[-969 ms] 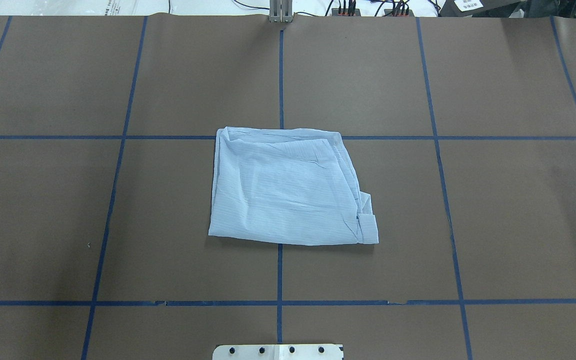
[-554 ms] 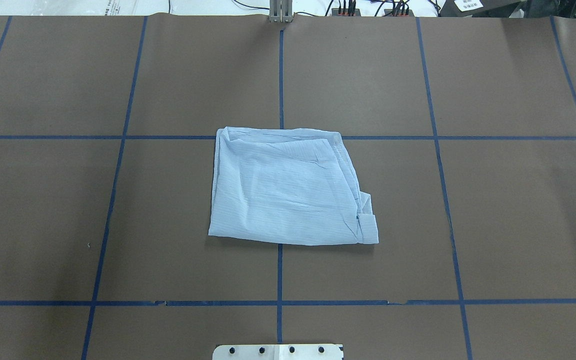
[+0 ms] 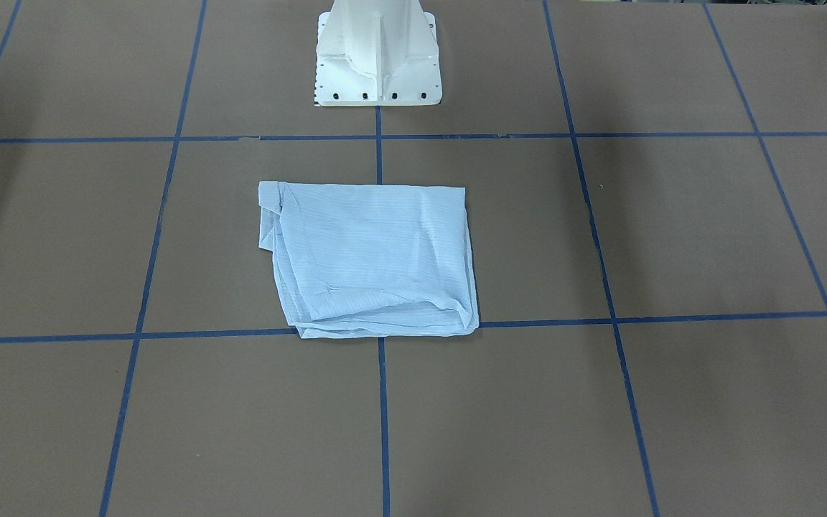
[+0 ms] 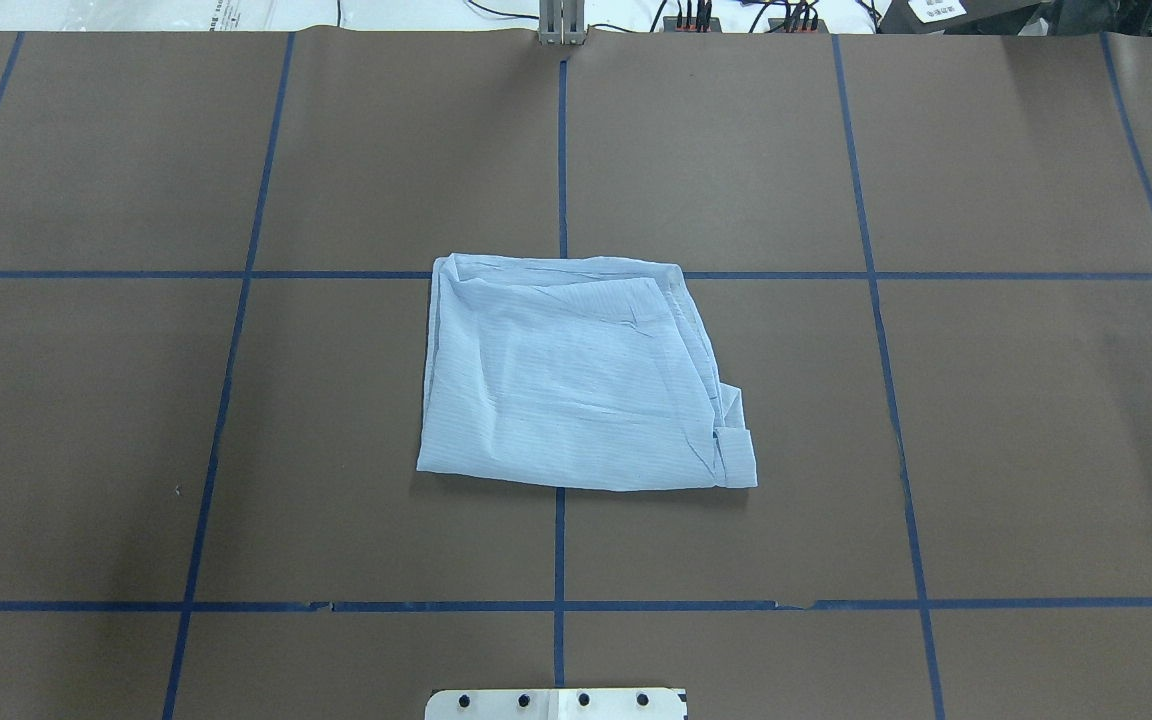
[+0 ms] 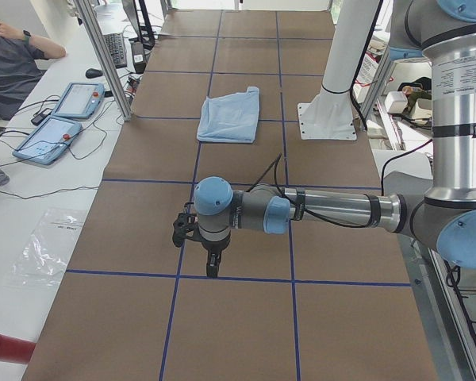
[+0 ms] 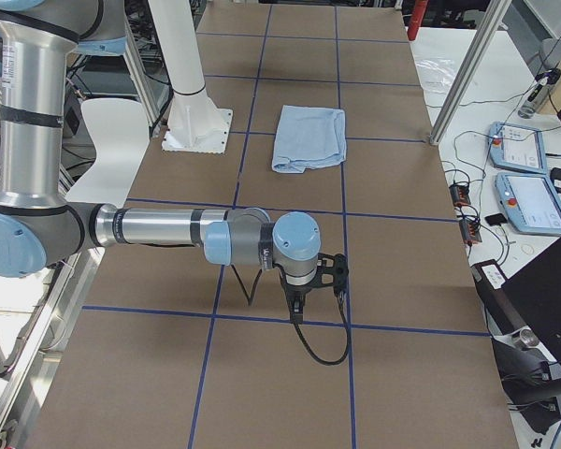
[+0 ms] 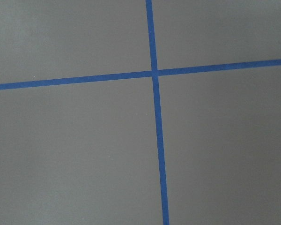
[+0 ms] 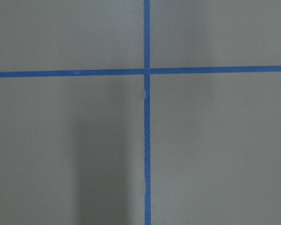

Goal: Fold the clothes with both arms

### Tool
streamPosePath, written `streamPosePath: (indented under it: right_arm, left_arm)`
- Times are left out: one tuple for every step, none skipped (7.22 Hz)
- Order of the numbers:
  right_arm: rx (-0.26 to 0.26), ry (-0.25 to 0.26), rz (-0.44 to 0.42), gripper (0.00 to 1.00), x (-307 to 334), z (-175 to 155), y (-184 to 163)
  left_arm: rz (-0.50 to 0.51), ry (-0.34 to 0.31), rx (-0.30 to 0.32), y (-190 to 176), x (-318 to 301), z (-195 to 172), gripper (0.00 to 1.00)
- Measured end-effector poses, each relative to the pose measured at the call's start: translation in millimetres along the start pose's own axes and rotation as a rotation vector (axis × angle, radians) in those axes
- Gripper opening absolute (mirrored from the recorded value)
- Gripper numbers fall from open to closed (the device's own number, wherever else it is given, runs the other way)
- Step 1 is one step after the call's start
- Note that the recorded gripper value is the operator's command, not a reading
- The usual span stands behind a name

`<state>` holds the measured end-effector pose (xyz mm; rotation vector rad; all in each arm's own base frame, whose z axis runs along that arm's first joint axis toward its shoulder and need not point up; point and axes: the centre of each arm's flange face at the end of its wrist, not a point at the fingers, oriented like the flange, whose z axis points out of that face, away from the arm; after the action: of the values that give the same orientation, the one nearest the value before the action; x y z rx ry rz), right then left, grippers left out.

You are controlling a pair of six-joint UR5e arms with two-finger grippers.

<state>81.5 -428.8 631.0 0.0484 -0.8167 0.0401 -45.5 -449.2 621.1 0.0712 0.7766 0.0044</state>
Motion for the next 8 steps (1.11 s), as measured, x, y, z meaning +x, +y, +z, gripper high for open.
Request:
streamPosePath:
  right_arm:
    - [0.0,0.0,0.0,1.0,0.0,0.0,0.0]
    - [0.0,0.0,0.0,1.0,-0.1,-0.1,0.0]
    - [0.0,0.0,0.0,1.0,-0.2,-0.2,0.0]
    - [0.001,0.0,-0.001,1.0,-0.3,-0.2,0.0]
    - [0.001,0.0,-0.001,1.0,-0.3,-0.3,0.0]
    - [0.001,0.0,-0.001,1.0,-0.4,-0.3,0.1]
    - [0.001,-0.001,-0.001,1.0,-0.4,-0.3,0.4]
    - [0.001,-0.001,-0.001,1.0,-0.5,-0.3,0.5]
  left_arm:
    - [-0.014,0.005,0.003,-0.7,0.9,-0.4,1.0]
    - [-0.02,0.007,0.004,-1.1,1.1,-0.4,1.0]
    - [-0.022,0.008,0.004,-1.7,1.4,-0.6,1.0]
    - [-0.022,0.008,0.005,-2.2,1.6,-0.7,1.0]
    - [-0.022,0.007,0.005,-2.2,1.5,-0.7,1.0]
    - [-0.022,0.007,0.005,-2.2,1.5,-0.7,1.0]
    - [-0.022,0.007,0.005,-2.3,1.6,-0.7,1.0]
    - [-0.022,0.008,0.005,-2.7,1.8,-0.9,1.0]
